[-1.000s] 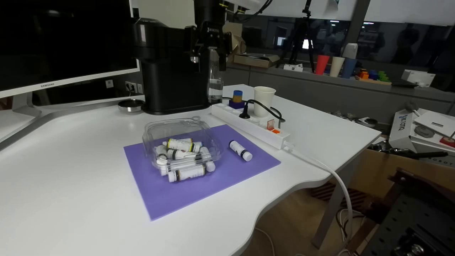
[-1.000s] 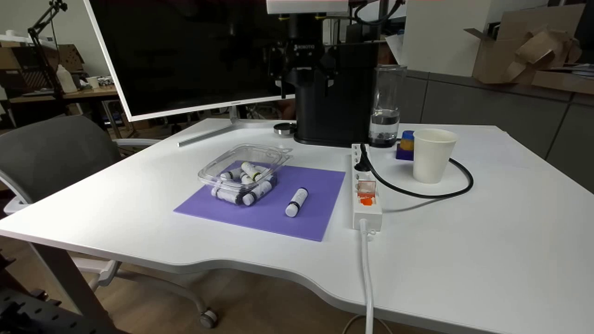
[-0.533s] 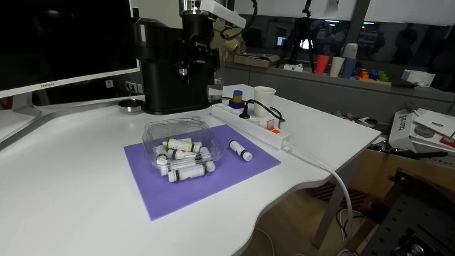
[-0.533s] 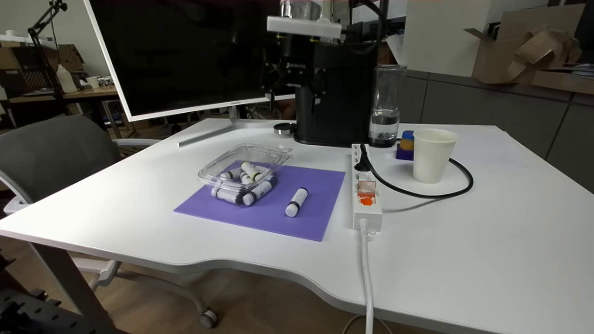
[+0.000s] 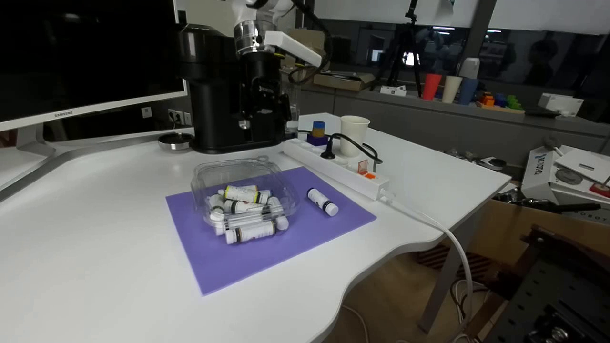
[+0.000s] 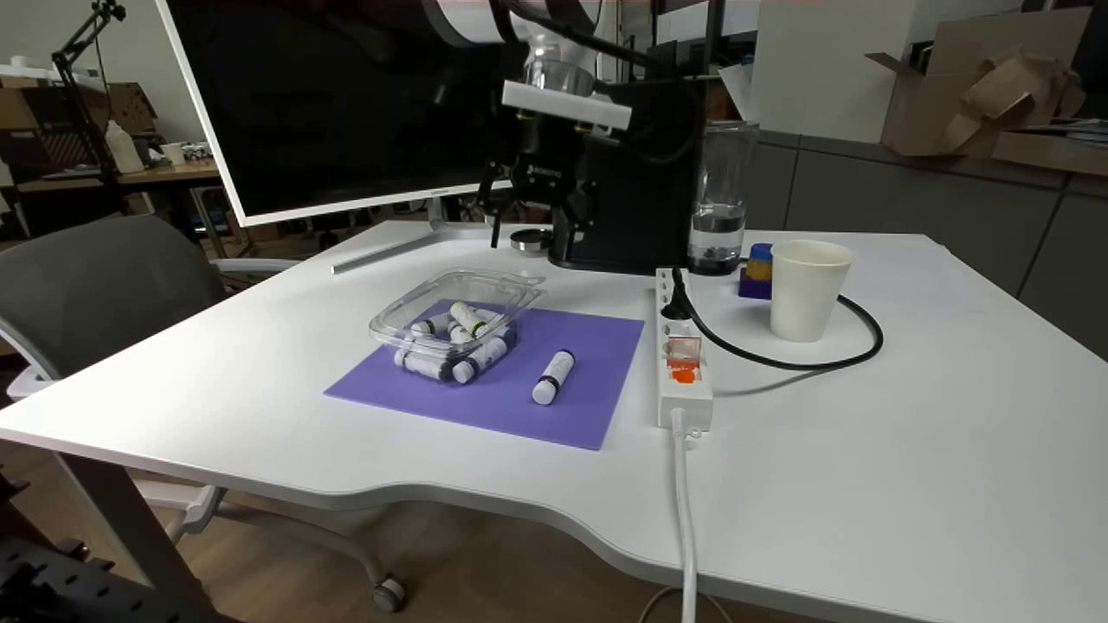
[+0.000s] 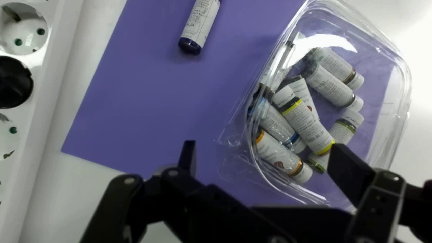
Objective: Open the lid on the clear container
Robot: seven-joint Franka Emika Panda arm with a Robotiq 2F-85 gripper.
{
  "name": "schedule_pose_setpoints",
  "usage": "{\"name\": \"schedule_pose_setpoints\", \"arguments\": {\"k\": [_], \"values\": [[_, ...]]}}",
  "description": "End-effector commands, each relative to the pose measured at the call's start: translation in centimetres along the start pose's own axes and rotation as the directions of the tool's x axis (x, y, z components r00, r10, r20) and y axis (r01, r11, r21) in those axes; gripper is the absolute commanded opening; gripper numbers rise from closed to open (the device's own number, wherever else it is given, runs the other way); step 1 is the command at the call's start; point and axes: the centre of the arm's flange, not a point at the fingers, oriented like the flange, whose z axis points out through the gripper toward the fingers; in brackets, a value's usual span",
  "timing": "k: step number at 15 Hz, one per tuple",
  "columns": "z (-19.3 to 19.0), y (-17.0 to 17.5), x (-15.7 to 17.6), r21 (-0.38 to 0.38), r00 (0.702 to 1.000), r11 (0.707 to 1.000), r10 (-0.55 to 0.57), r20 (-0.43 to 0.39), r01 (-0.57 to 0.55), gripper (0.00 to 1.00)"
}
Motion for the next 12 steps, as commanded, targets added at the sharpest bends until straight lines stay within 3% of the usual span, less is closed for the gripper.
{"name": "schedule_pose_setpoints", "arguments": {"k": [1,12], "values": [[0.4,1.0,2.2,0.023,0.999,1.000,-0.018,0.040,0.017,1.00],[2.4,0.4,4.2,0.062,0.992,0.996,-0.069,0.101,0.063,1.00]]}}
